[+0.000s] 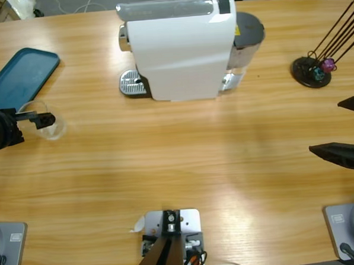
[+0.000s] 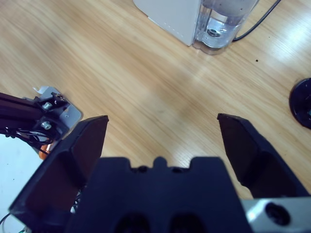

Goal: Pour coffee

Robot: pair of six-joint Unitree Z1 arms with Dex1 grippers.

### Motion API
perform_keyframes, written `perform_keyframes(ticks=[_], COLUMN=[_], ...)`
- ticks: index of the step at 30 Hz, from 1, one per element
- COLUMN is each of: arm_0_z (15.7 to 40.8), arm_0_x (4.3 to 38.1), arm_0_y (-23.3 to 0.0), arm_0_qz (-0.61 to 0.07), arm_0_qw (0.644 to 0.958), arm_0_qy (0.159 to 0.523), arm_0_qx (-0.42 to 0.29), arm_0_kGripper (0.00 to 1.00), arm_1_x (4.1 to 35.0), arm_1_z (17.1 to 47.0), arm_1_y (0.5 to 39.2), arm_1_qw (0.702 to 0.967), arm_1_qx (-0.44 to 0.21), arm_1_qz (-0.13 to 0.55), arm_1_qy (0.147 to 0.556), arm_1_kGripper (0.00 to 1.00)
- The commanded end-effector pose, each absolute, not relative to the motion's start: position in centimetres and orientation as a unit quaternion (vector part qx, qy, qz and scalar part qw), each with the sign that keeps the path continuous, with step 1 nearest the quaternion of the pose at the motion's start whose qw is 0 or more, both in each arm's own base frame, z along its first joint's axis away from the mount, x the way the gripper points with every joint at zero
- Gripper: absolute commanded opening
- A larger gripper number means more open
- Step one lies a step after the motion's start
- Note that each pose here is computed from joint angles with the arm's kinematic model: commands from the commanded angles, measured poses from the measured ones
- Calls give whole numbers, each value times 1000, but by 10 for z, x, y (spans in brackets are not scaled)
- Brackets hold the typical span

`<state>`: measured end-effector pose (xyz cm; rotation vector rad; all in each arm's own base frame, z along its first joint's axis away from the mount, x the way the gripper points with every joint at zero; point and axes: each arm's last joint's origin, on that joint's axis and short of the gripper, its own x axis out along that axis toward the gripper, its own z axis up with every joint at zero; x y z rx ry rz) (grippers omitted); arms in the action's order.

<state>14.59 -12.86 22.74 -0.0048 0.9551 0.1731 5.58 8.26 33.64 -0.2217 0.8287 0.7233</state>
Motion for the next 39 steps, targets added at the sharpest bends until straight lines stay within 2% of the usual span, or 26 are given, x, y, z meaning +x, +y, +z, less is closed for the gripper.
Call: perform_keyframes(ticks=[1,4,7,9,14,18,21,23,26,28,32,39], arm_0_z=[214,212,212,212,213,225,244,259,280,285,274,250], arm_0_x=[154,156,157,157,157,153,149,146,151,160,193,237], arm_0_y=[-140,-142,-143,-144,-144,-148,-150,-147,-127,-117,-113,-138], arm_0_qz=[94,93,88,86,76,30,-49,-104,-175,-203,-254,-319], arm_0_qw=[882,881,882,882,883,887,892,897,899,898,883,855], arm_0_qy=[462,464,463,462,462,459,445,422,398,388,392,400], arm_0_qx=[19,24,28,30,33,45,61,77,56,48,42,90], arm_0_kGripper=[898,825,561,434,430,430,434,434,434,434,434,434], arm_1_x=[52,52,52,52,51,51,51,51,50,49,49,49], arm_1_z=[330,331,331,331,331,331,331,331,331,330,330,330], arm_1_y=[75,75,75,75,75,74,75,75,72,71,70,71], arm_1_qw=[843,844,843,842,842,843,843,843,844,845,845,845], arm_1_qx=[-100,-100,-99,-99,-98,-98,-98,-97,-96,-94,-95,-96], arm_1_qz=[340,340,341,342,342,342,342,342,343,344,344,342], arm_1_qy=[404,404,404,405,405,404,404,403,400,399,399,400], arm_1_kGripper=[1000,1000,1000,1000,1000,1000,1000,1000,1000,1000,997,996])
